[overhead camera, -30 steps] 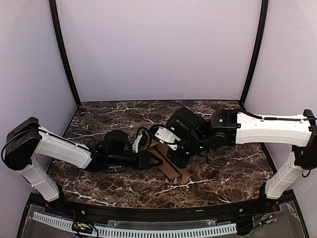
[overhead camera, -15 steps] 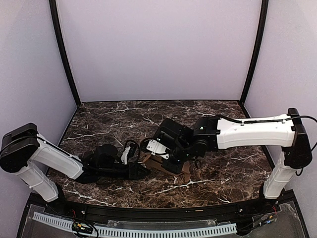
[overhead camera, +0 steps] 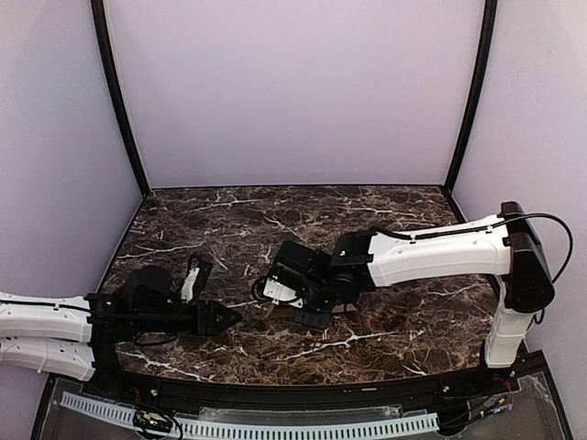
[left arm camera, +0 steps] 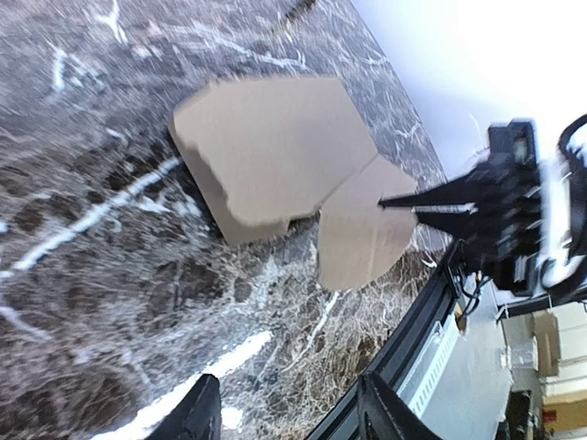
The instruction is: Fold the paper box
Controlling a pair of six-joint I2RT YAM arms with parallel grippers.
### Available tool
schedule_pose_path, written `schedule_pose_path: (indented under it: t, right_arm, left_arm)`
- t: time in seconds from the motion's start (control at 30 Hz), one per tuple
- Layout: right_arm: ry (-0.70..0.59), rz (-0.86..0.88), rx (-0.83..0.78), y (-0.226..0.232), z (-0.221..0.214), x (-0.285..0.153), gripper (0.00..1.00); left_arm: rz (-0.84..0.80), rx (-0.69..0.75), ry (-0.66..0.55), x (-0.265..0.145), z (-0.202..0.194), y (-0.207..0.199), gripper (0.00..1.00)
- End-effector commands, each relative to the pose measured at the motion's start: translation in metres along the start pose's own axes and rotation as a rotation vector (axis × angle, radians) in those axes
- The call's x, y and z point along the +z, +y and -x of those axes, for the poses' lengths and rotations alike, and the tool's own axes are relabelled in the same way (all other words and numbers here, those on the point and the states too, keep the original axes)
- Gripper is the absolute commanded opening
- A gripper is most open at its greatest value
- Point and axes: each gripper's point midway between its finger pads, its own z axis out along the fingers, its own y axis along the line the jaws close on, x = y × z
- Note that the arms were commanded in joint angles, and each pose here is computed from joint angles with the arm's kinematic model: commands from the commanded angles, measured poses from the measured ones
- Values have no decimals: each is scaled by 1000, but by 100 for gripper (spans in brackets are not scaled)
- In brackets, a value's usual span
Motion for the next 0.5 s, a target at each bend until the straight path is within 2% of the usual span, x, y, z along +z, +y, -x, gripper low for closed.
schedule_pose_path:
  t: [0.0, 0.03, 0.2, 0.3, 0.33, 0.37, 0.47]
  right_arm:
    - [33, 44, -65, 21, 0, 8, 0]
    - [33, 56, -75, 26, 1, 10, 0]
    - [39, 76, -87, 37, 1, 17, 2]
    - [32, 45, -86, 32, 2, 13, 19]
    - [29, 29, -89, 30, 3, 11, 32]
    - [25, 11, -96, 28, 3, 9, 40]
    - [10, -33, -109, 22, 7, 1, 51]
  left_arm:
    - [200, 58, -3, -33, 2, 28, 51]
    - [252, 60, -12, -39, 4, 37, 52]
    - [253, 77, -52, -49, 17, 31, 52]
    - [256, 87, -38, -44, 18, 29, 52]
    - [252, 89, -41, -43, 19, 28, 52]
    - [258, 95, -32, -41, 18, 29, 52]
    - [257, 108, -28, -36, 22, 26, 53]
